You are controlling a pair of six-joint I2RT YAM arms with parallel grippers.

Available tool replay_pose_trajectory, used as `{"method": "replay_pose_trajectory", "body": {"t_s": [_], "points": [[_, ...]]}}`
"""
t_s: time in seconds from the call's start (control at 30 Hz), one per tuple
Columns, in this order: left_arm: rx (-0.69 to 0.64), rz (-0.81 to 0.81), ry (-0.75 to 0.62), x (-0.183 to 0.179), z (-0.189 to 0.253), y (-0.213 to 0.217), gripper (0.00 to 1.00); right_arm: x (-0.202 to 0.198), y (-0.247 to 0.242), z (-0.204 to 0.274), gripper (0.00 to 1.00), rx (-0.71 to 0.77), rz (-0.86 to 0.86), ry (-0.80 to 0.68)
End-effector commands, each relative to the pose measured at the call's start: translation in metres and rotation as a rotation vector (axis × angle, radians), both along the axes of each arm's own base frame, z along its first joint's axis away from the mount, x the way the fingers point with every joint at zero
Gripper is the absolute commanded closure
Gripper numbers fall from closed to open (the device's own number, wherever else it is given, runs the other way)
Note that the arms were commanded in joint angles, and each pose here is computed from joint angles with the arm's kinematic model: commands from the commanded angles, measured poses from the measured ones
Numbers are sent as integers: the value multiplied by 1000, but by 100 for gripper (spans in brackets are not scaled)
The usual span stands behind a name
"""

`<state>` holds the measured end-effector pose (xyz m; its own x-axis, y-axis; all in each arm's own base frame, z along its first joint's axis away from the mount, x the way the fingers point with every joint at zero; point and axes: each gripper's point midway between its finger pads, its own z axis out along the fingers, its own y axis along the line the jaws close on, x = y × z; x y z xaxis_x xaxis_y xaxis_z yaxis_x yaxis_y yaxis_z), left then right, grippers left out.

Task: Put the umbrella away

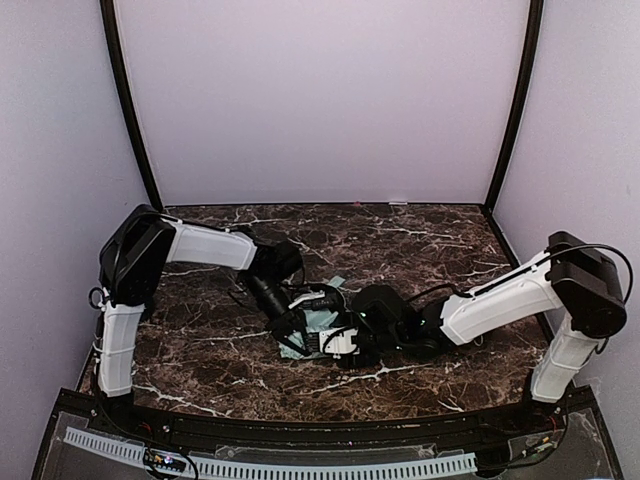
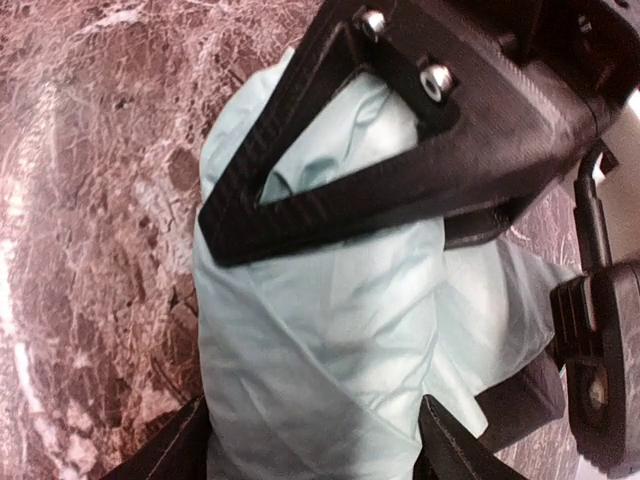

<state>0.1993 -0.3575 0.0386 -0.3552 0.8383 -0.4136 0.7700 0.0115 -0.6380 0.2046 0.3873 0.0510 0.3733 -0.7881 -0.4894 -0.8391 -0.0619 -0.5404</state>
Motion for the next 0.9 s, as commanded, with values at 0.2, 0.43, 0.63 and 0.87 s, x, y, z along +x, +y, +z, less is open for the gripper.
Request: {"method": "replay_pose_trajectory", "body": {"t_s": [0.2,0.43,0.63,0.87], "points": [[240,0,203,-40,-45,37,100,-18,7,-13,35,-3,34,55],[237,17,221,-38,-51,33,100,-31,28,-20,58,0,77,119],[233,115,162,-12,-55,23,73,-36,16,-23,88,-27,68,137],[9,298,-121,49,1,10,31,-37,-13,-34,96,-106,-8,181]]}}
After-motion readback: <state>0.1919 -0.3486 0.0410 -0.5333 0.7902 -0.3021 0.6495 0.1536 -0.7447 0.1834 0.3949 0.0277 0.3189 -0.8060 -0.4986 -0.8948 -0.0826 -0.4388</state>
